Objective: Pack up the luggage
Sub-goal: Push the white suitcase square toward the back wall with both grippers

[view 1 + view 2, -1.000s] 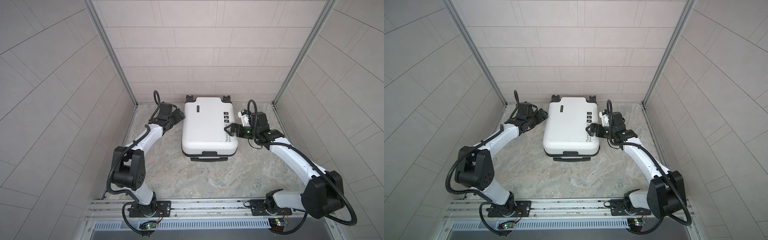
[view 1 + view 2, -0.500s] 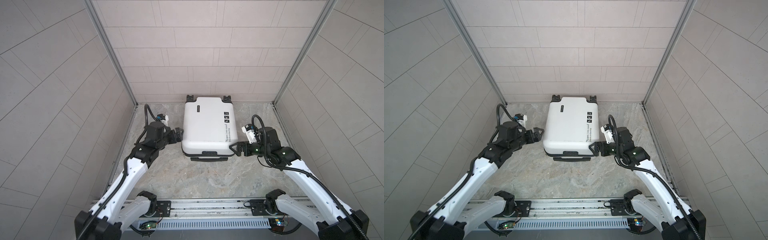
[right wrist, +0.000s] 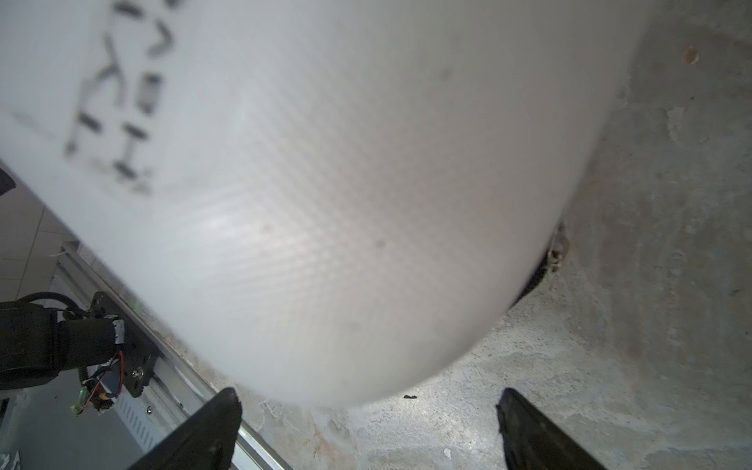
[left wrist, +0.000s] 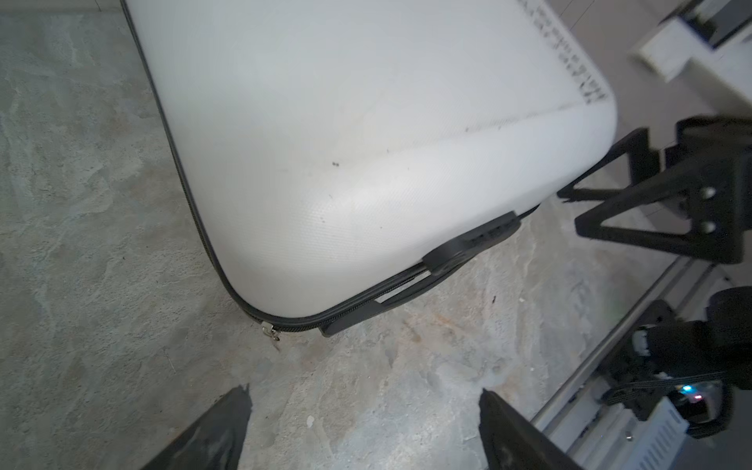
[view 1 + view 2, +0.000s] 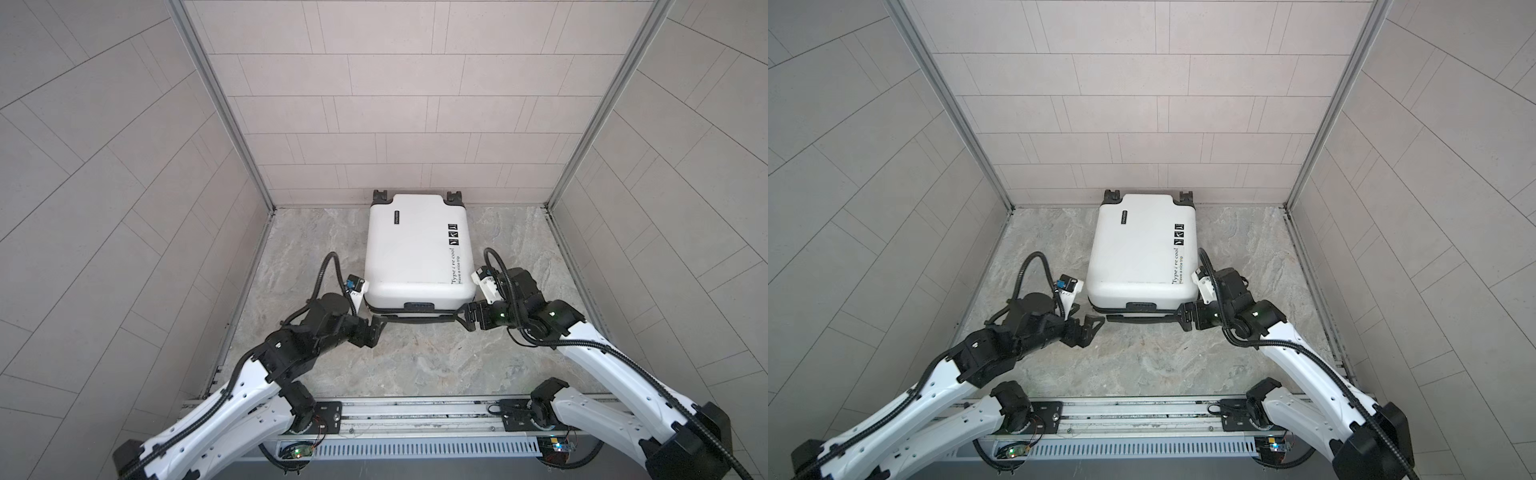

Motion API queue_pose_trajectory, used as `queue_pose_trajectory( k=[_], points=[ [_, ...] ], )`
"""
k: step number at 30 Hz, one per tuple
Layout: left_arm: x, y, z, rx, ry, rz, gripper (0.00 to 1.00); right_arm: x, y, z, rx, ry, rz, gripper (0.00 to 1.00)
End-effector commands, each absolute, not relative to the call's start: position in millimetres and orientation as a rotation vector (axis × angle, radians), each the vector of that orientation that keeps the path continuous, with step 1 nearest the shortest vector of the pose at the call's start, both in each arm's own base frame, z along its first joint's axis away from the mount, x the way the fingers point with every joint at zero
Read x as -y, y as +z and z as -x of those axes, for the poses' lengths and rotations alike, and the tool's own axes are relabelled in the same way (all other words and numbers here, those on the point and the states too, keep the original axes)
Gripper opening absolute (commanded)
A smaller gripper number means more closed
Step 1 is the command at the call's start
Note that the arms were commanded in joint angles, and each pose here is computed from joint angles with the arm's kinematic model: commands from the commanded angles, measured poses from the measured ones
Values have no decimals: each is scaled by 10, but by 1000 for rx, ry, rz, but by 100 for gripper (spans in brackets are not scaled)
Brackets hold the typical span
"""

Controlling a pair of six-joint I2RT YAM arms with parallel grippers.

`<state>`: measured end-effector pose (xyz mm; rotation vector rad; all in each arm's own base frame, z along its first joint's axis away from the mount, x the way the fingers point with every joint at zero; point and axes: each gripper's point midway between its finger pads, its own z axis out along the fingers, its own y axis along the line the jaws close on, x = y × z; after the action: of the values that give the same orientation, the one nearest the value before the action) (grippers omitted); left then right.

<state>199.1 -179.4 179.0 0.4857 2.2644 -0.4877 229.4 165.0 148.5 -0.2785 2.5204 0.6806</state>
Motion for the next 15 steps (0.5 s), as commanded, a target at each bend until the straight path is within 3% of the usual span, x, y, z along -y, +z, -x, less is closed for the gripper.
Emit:
queue_pose_trajectory(
  k=[1,15],
  points=[
    [1638,1697,-2237,-2259,-227,-491,94,-1680,1635,-2484,-2469,641,275,100],
    [1942,1720,-2730,-2186,-128,-501,94,-1710,1717,-2880,-2437,577,224,100]
  ],
)
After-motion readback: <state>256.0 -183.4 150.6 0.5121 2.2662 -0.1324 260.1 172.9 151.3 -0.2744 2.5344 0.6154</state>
